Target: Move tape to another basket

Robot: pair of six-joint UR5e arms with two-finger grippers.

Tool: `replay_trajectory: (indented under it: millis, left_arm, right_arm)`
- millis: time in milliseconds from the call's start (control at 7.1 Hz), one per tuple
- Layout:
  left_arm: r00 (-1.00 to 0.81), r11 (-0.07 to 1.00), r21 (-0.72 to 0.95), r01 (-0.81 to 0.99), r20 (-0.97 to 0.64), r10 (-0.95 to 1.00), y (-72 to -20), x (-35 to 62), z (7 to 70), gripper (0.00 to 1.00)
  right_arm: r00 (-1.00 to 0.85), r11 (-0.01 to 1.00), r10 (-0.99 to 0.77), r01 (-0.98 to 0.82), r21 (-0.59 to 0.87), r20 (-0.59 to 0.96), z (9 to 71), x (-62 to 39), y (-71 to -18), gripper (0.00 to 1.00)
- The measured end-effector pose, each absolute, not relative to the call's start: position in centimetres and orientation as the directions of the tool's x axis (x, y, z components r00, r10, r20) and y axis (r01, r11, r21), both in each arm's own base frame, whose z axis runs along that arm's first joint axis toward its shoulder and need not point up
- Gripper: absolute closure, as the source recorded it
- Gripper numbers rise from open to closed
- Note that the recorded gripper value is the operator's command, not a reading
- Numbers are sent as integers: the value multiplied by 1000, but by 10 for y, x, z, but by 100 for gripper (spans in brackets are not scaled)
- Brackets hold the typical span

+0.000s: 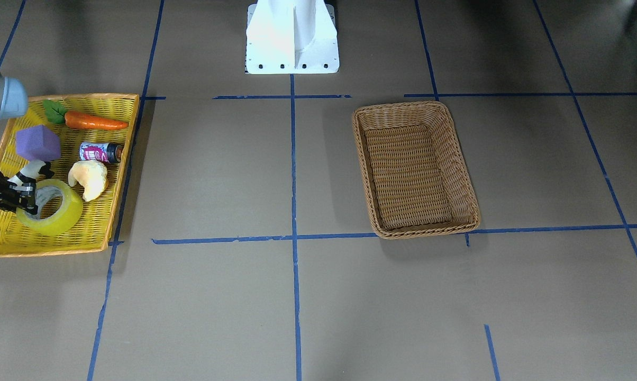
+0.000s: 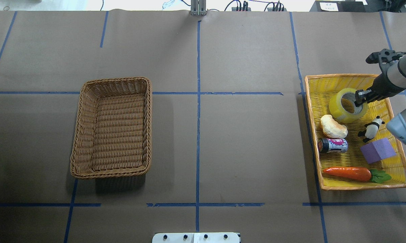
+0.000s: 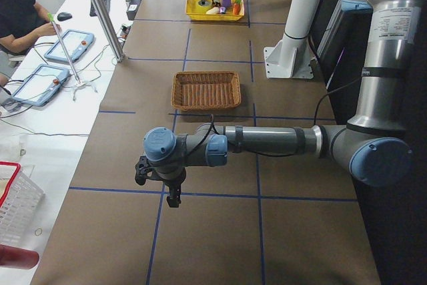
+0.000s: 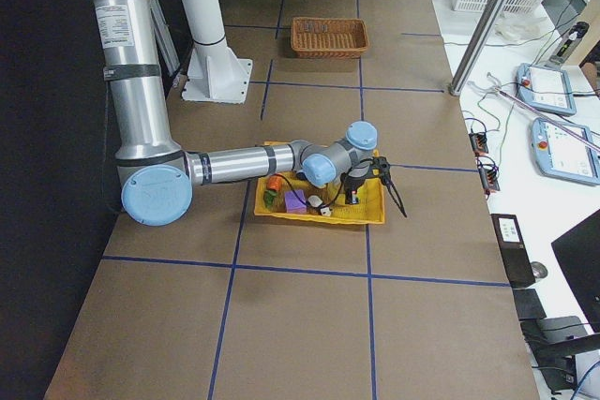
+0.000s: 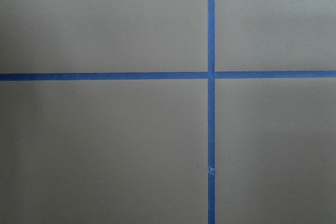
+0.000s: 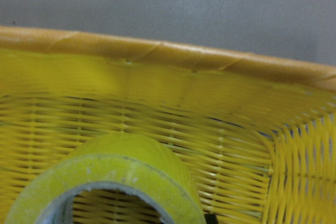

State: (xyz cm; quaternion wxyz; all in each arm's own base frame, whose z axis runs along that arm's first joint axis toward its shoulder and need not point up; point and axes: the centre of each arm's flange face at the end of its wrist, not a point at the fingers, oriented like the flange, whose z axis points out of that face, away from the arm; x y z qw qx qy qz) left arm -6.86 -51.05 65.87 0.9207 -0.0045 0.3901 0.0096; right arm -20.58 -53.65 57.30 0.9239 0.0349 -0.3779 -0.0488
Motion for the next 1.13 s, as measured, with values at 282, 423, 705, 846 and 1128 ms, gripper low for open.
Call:
replay_trajectory:
  millis: [282, 423, 705, 846, 1128]
  left_arm:
    - [695, 1000, 4, -21, -719, 17, -512, -69, 656, 0]
    - [695, 1000, 14, -21, -718, 25, -513, -69, 654, 0]
    - [696, 996, 91, -19, -714, 78, -520, -68, 641, 0]
    - [690, 992, 124, -8, -718, 95, -526, -63, 627, 0]
    - [647, 992, 114, 49, -761, 56, -541, -19, 571, 0]
  right_arm:
    - [680, 990, -115, 14, 143, 725, 539, -179, -544, 100]
    - [651, 988, -114, -8, 157, 750, 516, -170, -549, 100]
    - [576, 987, -51, -95, 129, 816, 451, -182, -565, 100]
    - [526, 987, -7, -135, 92, 850, 423, -205, -563, 100]
    - [395, 983, 75, -186, 0, 915, 386, -256, -543, 100]
